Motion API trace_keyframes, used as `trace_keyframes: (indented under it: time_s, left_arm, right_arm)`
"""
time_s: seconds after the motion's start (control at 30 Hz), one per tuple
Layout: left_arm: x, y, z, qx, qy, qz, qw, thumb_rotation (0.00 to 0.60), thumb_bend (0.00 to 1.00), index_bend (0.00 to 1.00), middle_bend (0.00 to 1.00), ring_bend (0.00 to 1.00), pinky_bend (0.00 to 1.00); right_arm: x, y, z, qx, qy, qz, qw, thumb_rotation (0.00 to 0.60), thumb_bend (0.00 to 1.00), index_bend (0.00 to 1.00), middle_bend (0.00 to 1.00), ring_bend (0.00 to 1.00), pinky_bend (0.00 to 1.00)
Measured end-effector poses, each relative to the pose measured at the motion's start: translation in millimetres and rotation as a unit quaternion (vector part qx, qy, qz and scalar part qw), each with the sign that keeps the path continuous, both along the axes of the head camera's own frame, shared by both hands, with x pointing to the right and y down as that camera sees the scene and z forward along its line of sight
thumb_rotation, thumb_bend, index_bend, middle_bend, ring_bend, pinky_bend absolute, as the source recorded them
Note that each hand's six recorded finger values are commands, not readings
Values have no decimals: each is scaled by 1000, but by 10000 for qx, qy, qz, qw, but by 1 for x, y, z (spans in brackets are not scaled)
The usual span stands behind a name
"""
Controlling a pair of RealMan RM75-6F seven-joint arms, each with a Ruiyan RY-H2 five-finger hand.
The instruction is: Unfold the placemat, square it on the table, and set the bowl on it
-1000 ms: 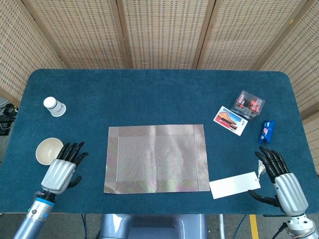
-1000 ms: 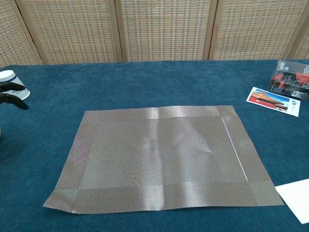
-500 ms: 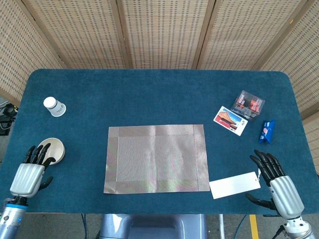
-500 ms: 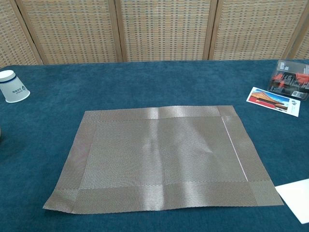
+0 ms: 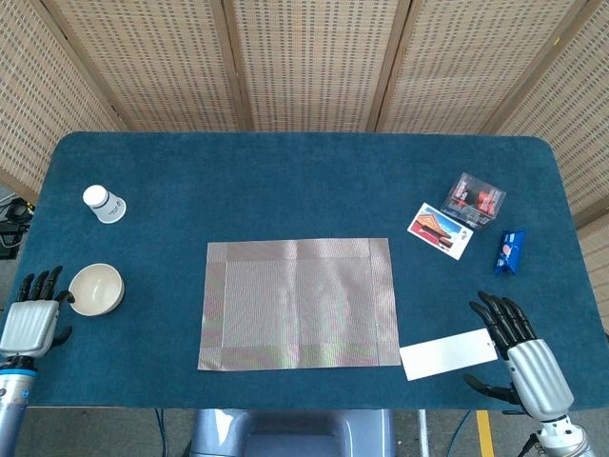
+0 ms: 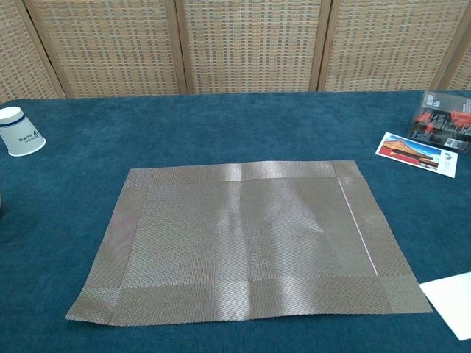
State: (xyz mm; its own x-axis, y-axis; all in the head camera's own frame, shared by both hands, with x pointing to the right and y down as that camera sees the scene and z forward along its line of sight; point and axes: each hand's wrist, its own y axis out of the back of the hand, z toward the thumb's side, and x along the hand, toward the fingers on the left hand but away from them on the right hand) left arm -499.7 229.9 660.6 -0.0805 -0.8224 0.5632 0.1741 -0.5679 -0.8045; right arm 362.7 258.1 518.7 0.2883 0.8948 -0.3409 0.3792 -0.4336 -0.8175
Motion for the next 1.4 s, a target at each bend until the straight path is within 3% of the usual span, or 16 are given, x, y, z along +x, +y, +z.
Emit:
trace_keyframes:
  time_s: [0.27, 0.67, 0.73, 0.83, 0.97, 1.4]
  left_arm:
    - [10, -11, 31, -203, -69, -36, 9998, 600, 255, 450, 0, 0, 0]
    - [26, -20, 47, -172, -107, 36, 9998, 600, 290, 551, 0, 0, 0]
    - [27, -19, 49, -204, -124, 35, 9997, 600, 322, 572, 0, 0, 0]
    - [28, -18, 53, -236, -150, 33, 9996, 600, 448, 615, 0, 0, 0]
    - [32, -19, 52, -148, -112, 47, 9998, 600, 575, 658, 0, 0, 0]
    - [73, -34, 28, 333, 418, 348, 9980, 600, 598, 687, 0, 0, 0]
  right_arm:
    - [0, 0, 0, -6, -18, -10, 10000, 600, 84, 48, 0, 0, 0]
    - [0, 0, -2, -6, -71, -15, 10000, 600, 84, 48, 0, 0, 0]
    - [-1, 0, -2, -4, -87, -23, 10000, 600, 84, 48, 0, 0, 0]
    - [-1, 1, -3, 1, -108, -35, 9999, 600, 84, 48, 0, 0, 0]
    - [-1, 2, -5, 14, -134, -39, 9999, 600, 83, 49, 0, 0, 0]
    - [0, 1, -9, 33, -209, -25, 9998, 600, 84, 48, 0, 0, 0]
